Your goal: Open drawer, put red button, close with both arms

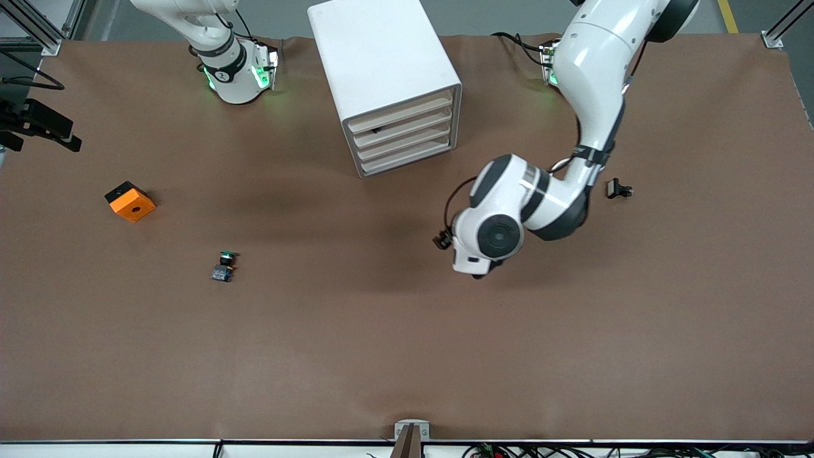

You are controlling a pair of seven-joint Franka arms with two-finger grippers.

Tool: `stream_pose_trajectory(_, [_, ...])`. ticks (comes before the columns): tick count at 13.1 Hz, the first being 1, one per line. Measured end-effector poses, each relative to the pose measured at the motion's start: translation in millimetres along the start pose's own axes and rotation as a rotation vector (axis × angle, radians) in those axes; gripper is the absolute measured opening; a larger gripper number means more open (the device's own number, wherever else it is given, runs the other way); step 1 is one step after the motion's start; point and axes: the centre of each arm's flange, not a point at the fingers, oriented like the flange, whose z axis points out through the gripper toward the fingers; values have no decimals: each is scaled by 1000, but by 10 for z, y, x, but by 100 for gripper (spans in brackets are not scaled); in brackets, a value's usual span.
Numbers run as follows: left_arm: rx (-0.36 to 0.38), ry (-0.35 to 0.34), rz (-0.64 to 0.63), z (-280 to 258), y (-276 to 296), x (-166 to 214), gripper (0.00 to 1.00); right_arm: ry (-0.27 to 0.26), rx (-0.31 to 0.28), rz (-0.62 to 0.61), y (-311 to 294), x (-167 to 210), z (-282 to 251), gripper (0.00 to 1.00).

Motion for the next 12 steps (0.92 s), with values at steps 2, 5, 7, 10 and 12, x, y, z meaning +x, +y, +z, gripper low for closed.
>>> stream_pose_trajectory(2, [-46, 43, 41, -406, -190, 262, 100, 1, 0, 24, 3, -22, 9, 100])
stream_pose_trajectory(5, [-104, 105, 123, -1018, -542, 552, 100, 5, 1, 37, 4, -55, 13, 100])
stream_pose_trajectory(7, [-123, 123, 196, -1414, -852, 680, 100, 11, 1, 37, 4, -53, 5, 100])
stream_pose_trajectory(10, [-130, 131, 328, -1962, -1475, 773, 100, 13, 1, 38, 6, -49, 10, 100])
stream_pose_trajectory(12, [-122, 135, 420, -2213, -1923, 747, 100, 13, 1, 38, 6, -49, 15, 100])
